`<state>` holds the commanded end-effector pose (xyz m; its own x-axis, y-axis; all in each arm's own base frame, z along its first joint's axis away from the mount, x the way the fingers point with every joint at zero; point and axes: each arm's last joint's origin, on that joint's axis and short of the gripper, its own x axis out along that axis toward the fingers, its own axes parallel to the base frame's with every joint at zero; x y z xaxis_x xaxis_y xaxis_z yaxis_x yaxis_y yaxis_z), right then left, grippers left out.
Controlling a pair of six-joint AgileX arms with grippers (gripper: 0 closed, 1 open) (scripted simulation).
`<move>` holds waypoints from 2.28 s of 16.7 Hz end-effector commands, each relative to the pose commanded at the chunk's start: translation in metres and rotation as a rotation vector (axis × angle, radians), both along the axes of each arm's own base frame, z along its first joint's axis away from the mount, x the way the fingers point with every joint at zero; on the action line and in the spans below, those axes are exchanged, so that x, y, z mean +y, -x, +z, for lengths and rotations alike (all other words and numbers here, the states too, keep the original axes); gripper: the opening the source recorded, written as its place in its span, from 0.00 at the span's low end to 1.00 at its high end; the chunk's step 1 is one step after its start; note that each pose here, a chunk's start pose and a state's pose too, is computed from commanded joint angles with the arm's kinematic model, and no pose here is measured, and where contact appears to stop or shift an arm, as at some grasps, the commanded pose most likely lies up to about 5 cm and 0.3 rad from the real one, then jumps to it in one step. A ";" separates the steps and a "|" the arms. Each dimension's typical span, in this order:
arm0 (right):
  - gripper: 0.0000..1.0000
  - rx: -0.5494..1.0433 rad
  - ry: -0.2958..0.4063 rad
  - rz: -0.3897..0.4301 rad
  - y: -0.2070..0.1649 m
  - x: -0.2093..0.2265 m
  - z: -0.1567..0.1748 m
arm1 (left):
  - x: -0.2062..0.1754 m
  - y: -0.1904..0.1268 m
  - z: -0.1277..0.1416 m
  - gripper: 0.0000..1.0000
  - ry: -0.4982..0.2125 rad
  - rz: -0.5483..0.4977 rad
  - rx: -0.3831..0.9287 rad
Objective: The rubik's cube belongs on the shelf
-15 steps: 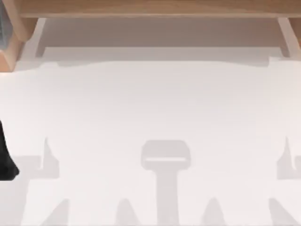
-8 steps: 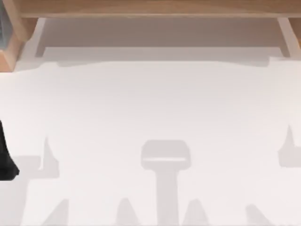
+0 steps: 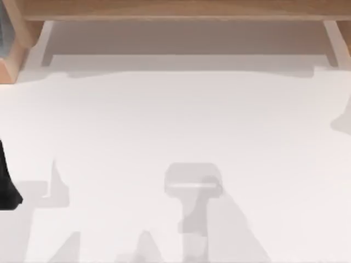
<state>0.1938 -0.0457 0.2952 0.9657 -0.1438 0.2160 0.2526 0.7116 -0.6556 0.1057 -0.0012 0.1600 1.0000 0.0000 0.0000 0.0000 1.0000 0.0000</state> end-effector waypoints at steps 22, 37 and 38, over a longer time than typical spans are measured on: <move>1.00 0.270 0.812 0.038 -0.209 -0.135 -0.206 | 0.000 0.000 0.000 1.00 0.000 0.000 0.000; 0.85 0.270 0.812 0.038 -0.234 -0.135 -0.206 | 0.000 0.000 0.000 1.00 0.000 0.000 0.000; 0.77 0.270 0.812 0.038 -0.234 -0.135 -0.206 | 0.000 0.000 0.000 1.00 0.000 0.000 0.000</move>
<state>0.4282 -0.1807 0.0891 1.0000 -0.0099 0.0000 0.0000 0.0001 -1.0000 0.1057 -0.0012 0.1600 1.0000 0.0000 0.0000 0.0000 1.0000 0.0000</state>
